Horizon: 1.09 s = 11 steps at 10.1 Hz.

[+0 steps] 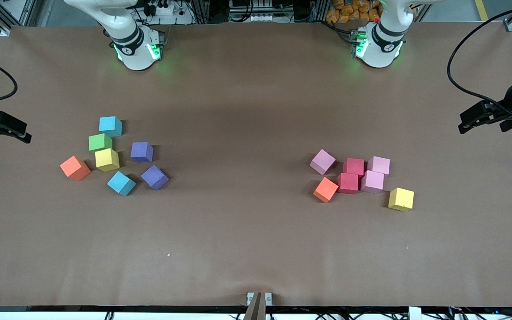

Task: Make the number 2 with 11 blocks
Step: 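Grasp the blue and pink cubes with the right and left grippers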

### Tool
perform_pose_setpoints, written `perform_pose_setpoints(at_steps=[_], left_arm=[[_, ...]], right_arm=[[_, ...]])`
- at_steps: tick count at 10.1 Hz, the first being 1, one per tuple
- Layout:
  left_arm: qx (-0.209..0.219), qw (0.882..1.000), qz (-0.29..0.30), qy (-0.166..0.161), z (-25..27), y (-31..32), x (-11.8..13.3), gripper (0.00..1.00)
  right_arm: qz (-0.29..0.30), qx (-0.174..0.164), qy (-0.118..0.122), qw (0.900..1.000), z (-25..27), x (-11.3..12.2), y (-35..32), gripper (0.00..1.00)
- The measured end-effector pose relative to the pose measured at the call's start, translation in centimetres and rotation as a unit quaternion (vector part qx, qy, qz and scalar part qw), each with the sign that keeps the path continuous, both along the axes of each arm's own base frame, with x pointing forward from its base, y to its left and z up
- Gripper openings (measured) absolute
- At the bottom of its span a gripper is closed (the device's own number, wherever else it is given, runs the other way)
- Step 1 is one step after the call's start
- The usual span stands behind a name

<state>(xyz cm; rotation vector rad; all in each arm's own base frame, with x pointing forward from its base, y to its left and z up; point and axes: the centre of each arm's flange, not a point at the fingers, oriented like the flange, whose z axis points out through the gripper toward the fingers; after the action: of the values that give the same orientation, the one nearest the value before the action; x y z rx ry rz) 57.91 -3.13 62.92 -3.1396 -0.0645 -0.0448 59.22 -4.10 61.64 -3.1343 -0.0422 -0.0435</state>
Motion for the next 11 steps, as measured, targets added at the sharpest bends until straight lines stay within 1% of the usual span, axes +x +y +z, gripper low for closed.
perform_pose_setpoints(at_steps=[5, 7, 9, 10, 11], left_arm=[[0.004, 1.0, -0.003, 0.0, 0.0, -0.2, 0.0, 1.0], [0.004, 1.0, -0.011, 0.007, -0.7, -1.2, 0.1, 1.0], [0.004, 0.999, -0.018, 0.036, -4.2, -2.5, 1.3, 1.0], [0.001, 0.999, -0.016, 0.044, -6.5, -3.7, 2.2, 1.0], [-0.002, 0.999, -0.007, 0.044, -8.8, -5.9, 3.0, 1.0]], right_arm=[[0.0, 0.0, 0.0, 1.0, 0.0, 0.0, 0.0, 1.0], [0.0, 0.0, 0.0, 1.0, 0.0, 0.0, 0.0, 1.0], [0.0, 0.0, 0.0, 1.0, 0.0, 0.0, 0.0, 1.0], [0.0, 0.0, 0.0, 1.0, 0.0, 0.0, 0.0, 1.0], [0.001, 0.0, 0.0, 1.0, -0.1, 0.1, 0.1, 1.0]])
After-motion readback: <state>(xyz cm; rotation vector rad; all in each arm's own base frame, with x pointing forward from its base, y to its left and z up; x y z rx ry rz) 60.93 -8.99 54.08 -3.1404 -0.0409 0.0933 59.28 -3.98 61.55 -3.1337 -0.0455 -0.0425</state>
